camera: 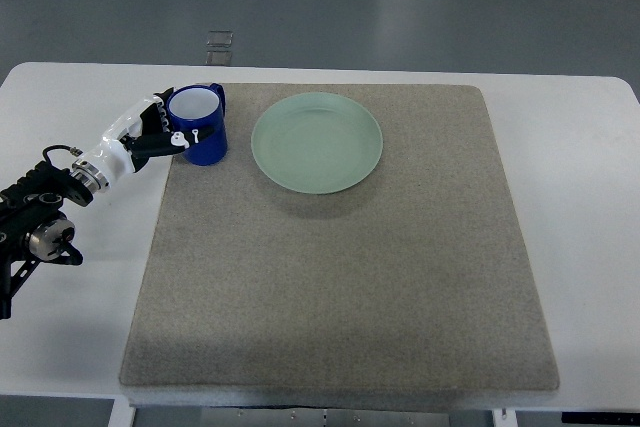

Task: Place cup left of plate with left hand
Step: 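Lower the blue mug onto the mat beside the plate, then open the left hand fingers and release the mug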

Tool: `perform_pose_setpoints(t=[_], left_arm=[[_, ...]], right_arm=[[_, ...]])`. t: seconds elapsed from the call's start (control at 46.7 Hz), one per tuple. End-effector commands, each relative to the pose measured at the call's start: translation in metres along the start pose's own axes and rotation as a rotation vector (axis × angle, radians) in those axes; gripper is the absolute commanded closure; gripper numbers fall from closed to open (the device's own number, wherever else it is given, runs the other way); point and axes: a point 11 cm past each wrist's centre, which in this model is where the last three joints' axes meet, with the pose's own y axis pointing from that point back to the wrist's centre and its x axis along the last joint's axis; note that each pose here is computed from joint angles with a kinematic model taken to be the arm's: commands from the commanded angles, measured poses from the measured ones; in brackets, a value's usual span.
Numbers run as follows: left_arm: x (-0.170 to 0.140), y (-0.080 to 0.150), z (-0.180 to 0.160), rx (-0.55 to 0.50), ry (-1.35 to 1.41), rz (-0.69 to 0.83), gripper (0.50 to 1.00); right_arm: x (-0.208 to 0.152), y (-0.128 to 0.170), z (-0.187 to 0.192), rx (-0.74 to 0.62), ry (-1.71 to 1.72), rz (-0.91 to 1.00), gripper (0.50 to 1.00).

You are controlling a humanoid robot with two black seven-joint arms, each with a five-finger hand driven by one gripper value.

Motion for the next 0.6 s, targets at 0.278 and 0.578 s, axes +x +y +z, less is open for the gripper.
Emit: perform_pose_setpoints(t=[0.278, 0.578], left_arm=[[-0.0041, -0.002, -0.0017, -0.001, 0.01, -0.003, 0.617], [-0.0041, 0.0, -0.0051, 0.004, 0.02, 0.002, 0.553]], right_arm=[[0.0004, 0.0, 0.0, 0.0, 0.0, 0.001, 0.568], [-0.0001, 0.0, 0.0, 0.0, 0.0, 0.0, 0.568]])
